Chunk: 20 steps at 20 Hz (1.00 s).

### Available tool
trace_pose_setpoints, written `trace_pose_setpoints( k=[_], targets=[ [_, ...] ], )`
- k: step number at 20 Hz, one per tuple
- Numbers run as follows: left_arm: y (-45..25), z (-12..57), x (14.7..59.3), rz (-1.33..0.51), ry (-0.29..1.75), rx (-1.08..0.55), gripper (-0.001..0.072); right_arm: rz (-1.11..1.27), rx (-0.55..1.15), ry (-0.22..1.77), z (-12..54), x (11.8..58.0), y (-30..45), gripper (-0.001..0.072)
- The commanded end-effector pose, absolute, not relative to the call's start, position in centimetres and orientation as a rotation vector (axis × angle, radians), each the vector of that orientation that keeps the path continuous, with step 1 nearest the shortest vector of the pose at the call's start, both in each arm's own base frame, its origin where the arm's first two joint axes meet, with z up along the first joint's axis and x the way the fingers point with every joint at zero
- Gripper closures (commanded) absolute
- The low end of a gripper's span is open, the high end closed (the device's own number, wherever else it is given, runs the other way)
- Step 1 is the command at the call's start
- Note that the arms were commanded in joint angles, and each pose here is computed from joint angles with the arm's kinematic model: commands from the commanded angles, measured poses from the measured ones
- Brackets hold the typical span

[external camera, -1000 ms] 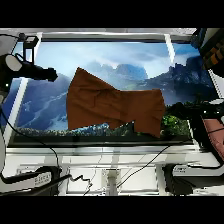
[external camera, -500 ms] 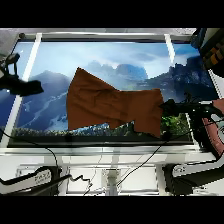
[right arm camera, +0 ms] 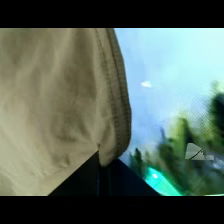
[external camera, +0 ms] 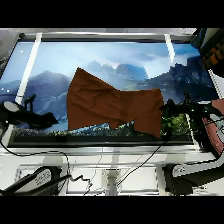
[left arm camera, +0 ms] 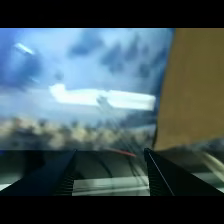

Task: Fold the clothes and pants, and hang the long-sleeved shirts on hangers.

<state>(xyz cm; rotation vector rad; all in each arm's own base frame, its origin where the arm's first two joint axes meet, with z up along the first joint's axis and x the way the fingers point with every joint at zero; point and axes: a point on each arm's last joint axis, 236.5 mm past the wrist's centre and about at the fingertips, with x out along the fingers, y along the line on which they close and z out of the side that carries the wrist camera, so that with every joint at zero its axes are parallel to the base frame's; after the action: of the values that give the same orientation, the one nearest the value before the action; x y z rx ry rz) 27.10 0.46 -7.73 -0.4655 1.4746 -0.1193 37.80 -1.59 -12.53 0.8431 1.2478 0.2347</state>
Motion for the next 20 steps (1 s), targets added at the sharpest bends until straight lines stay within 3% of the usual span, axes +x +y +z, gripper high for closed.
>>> trace_pose_setpoints(
  k=[1,9,13,15,17,20],
  targets=[
    [-2.7,-9.4,25.4,-0.215,1.471,-0.560,0.0211,0.243,0.842,1.257,-12.5,37.6,-1.4,0.0697],
    [-5.5,-11.7,24.8,-0.284,1.437,-0.504,0.0214,0.254,0.850,1.263,-12.4,37.4,-1.2,0.0697],
    [-6.0,-12.7,26.9,-0.253,1.373,-0.460,0.0217,0.275,0.859,1.277,-12.2,37.1,-0.7,0.0697],
    [-6.5,-12.9,27.4,-0.250,1.360,-0.481,0.0276,0.282,0.862,1.281,-12.1,37.0,-0.6,0.0697],
    [-6.7,-13.3,27.4,-0.249,1.368,-0.477,0.0393,0.288,0.864,1.285,-12.0,36.9,-0.5,0.0697],
    [-7.0,-14.0,27.1,-0.246,1.392,-0.511,0.0393,0.305,0.871,1.293,-11.8,36.7,-0.1,0.0697]
  ],
)
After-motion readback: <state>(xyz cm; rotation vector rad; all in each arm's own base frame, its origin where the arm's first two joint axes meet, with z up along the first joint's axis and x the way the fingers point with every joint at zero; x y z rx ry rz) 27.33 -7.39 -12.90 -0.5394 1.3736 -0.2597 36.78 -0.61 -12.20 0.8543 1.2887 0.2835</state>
